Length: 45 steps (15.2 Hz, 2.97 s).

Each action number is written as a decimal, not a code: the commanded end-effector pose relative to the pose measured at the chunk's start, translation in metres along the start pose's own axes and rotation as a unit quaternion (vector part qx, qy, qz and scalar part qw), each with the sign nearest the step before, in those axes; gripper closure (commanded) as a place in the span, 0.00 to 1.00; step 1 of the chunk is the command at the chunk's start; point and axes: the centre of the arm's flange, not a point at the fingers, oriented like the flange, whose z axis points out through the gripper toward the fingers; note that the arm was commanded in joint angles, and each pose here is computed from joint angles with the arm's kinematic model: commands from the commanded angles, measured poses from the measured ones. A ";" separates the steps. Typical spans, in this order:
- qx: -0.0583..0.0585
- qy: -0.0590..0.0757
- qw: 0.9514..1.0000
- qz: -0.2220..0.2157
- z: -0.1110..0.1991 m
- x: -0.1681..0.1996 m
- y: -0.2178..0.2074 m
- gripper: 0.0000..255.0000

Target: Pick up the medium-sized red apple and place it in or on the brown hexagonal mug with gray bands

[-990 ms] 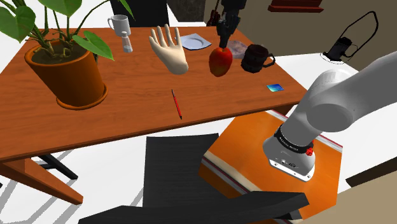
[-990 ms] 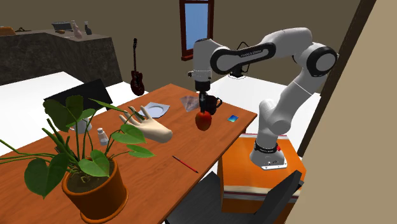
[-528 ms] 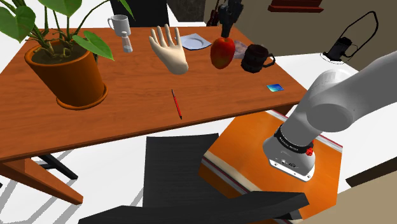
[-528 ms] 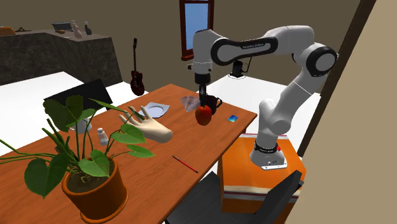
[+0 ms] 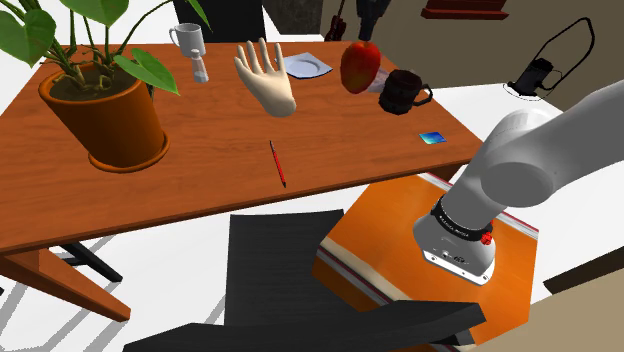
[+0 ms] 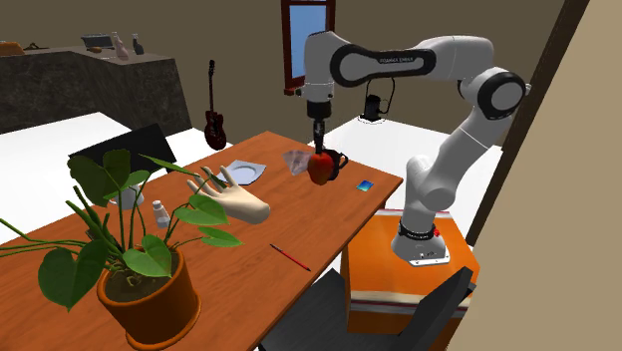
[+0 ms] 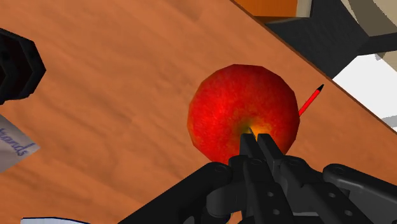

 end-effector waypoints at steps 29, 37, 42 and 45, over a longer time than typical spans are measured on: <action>0.000 0.000 1.000 0.000 -0.096 -0.044 0.363 1.00; 0.000 0.000 1.000 0.000 -0.054 -0.043 0.367 1.00; 0.000 0.000 1.000 0.000 -0.028 -0.043 0.369 1.00; 0.000 0.000 1.000 0.000 -0.012 -0.043 0.370 1.00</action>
